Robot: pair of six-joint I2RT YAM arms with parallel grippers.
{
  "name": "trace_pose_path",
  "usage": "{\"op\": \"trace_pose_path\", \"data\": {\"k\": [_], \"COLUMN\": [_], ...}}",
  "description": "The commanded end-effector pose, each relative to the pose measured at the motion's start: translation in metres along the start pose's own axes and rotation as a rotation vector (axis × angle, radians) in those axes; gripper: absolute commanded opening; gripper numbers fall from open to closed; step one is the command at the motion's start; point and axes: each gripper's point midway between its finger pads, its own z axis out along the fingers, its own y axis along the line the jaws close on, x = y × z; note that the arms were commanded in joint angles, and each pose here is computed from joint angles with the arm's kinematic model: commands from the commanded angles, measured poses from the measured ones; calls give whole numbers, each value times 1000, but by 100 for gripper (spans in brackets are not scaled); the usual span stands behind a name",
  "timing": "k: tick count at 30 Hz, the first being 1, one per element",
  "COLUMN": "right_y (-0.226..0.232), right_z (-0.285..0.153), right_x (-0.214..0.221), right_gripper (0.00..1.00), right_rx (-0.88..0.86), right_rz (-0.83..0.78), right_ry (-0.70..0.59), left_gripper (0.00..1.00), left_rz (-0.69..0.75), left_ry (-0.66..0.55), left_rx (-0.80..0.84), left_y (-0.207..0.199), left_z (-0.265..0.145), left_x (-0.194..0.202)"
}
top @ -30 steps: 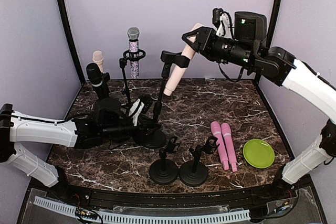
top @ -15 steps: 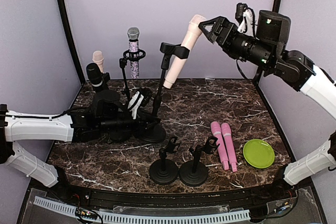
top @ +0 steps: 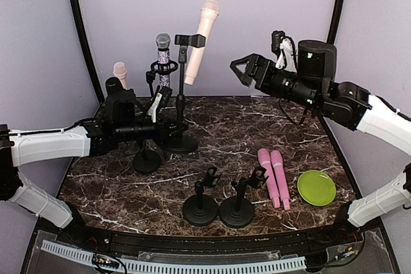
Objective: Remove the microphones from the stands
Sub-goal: Unscrew the knob on the stand of the microphone stand.
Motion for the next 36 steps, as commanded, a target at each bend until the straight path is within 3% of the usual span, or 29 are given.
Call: {"op": "trace_pose_path", "data": {"k": [1,16,27,36], "right_y": [29,108,115,102], "right_z": [8,72,89,99], "right_x": [25,107,101,107], "right_gripper": [87,57,41,36], "right_rx": [-96,-273,-250,-167], "right_rz": [-26,-67,-104,-112], "right_ry": [11,102,53,66], "left_gripper": [0,0,0,0], "left_rz": [18,46,61,74], "left_ry": [-192,-218,-227,-241], "left_rx": [127,234,270,289], "left_y": [-19,-42,-51,-56], "left_z": [-24,-40,-45,-50], "left_x": [-58,-62,-66,-70]}}
